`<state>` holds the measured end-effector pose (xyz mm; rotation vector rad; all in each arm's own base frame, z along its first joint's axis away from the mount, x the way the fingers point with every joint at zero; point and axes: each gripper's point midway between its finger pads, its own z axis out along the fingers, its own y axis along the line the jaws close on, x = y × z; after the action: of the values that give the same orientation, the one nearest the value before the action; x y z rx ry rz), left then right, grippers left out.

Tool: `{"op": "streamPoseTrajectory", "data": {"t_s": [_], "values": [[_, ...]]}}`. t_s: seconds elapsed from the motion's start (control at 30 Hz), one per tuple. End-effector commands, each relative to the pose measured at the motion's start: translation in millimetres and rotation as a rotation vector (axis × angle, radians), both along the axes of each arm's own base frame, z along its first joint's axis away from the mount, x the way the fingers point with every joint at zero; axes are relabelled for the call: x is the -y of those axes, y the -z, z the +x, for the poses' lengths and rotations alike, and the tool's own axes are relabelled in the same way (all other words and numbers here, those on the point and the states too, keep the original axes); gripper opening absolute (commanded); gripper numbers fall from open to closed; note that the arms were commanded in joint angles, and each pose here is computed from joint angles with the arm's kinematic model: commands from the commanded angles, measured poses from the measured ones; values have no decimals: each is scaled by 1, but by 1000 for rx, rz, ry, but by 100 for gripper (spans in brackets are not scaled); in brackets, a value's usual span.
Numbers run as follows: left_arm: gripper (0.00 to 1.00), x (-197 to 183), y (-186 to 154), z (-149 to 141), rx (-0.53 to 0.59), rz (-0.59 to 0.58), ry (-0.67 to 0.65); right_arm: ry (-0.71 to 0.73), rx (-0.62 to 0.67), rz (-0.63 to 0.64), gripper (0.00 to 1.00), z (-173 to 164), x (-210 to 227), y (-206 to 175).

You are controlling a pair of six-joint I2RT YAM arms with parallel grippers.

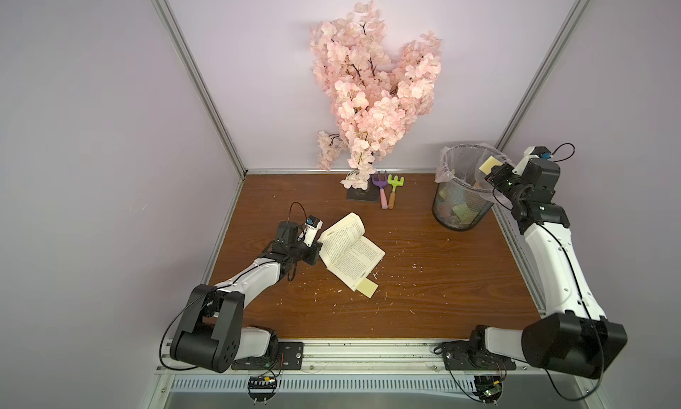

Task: Peel off the used sticky note
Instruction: Place the note in the trash bin.

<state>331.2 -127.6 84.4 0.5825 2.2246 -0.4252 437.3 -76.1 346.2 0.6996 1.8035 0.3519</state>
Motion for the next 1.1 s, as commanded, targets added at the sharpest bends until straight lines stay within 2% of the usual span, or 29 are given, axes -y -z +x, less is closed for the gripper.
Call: {"op": "streamPoseTrajectory", "data": {"t_s": [0.0, 0.07, 0.17, 0.27, 0.37, 0.57, 0.7, 0.83, 0.97, 1.07], "values": [[2, -7, 4, -4, -31, 17, -18, -5, -11, -22, 4, 14, 6, -3], [2, -7, 3, -4, -30, 17, -19, -17, -39, -25, 12, 26, 7, 4], [2, -7, 3, -5, -27, 17, -17, -36, -73, -32, 35, 39, 8, 6], [2, -7, 2, -5, -27, 17, -16, -33, -54, -51, 59, 41, 10, -8], [2, -6, 2, -5, -28, 16, -16, -39, -19, -70, 74, 38, 8, -27], [2, -6, 5, -5, -34, 16, -15, -127, 31, -62, 76, 28, -15, -60], [2, -8, 7, -4, -35, 22, -27, -312, 92, 33, 74, 1, -86, -60], [2, -11, 11, -3, -41, 33, -45, -478, 42, 60, 73, -40, -176, -12], [2, -19, 14, 3, -44, 63, -93, -640, -1, 213, 73, -90, -248, 56], [2, -22, 14, 5, -39, 70, -108, -726, -50, 257, 73, -123, -290, 97]]}}
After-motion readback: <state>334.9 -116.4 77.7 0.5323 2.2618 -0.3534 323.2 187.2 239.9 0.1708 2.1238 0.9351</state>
